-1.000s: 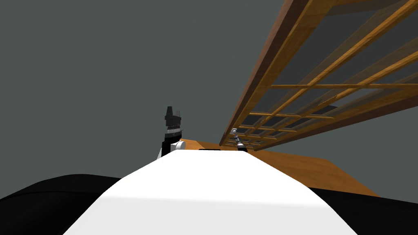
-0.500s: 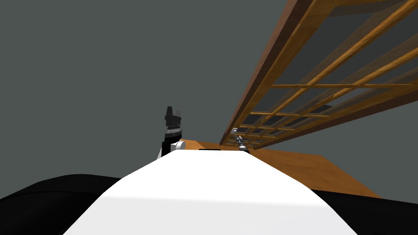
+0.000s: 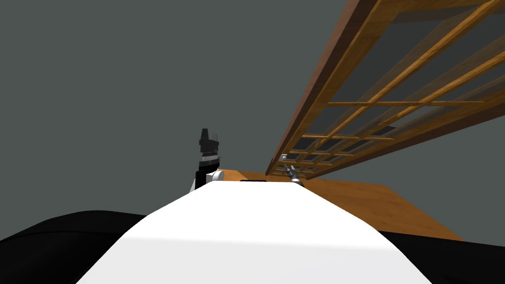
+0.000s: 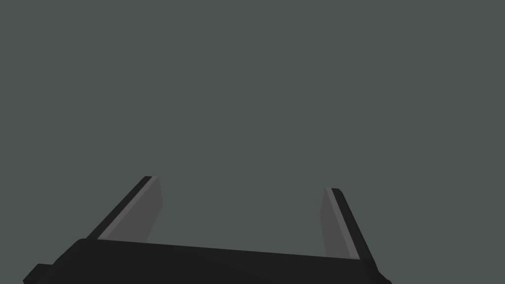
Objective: Pull the door open
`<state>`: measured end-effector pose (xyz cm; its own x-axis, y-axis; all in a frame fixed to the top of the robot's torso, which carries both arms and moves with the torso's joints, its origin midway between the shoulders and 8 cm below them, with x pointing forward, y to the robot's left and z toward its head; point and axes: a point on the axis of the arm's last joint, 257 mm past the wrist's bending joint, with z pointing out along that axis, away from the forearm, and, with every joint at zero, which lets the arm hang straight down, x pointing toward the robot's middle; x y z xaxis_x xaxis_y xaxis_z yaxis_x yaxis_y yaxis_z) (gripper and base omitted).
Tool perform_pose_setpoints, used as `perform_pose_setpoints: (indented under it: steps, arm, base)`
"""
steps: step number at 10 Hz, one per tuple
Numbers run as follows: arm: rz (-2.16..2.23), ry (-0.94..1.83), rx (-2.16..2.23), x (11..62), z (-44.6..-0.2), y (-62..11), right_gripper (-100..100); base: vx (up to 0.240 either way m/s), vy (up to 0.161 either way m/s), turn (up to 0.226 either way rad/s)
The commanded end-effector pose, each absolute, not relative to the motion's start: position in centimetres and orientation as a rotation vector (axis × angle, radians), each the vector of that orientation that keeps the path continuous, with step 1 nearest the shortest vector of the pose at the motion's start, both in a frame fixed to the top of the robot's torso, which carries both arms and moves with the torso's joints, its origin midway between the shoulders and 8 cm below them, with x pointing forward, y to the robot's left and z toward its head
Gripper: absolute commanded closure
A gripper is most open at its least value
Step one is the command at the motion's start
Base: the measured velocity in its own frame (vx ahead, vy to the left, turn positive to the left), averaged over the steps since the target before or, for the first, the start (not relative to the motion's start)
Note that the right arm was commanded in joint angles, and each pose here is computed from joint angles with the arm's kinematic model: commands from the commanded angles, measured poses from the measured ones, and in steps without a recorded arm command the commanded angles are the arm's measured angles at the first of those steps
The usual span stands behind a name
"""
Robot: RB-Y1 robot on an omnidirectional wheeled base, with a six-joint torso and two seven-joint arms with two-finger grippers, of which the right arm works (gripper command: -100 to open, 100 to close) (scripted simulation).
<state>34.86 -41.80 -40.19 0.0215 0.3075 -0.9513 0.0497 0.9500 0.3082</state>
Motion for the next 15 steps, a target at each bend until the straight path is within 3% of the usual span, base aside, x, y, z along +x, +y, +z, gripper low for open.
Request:
perform_pose_setpoints:
  steps: [1, 11, 15]
  arm:
    - [0.18, 1.546, 0.259, 34.6, -40.2, -41.9, -100]
    - [0.002, 1.571, 0.04, 31.1, -40.1, -43.2, -100]
    - [-0.014, 1.569, 0.047, 32.1, -40.0, -43.5, -100]
  base:
    - [-0.001, 0.023, -0.021]
    - [-0.003, 0.032, -0.036]
    - [0.16, -0.013, 0.038]
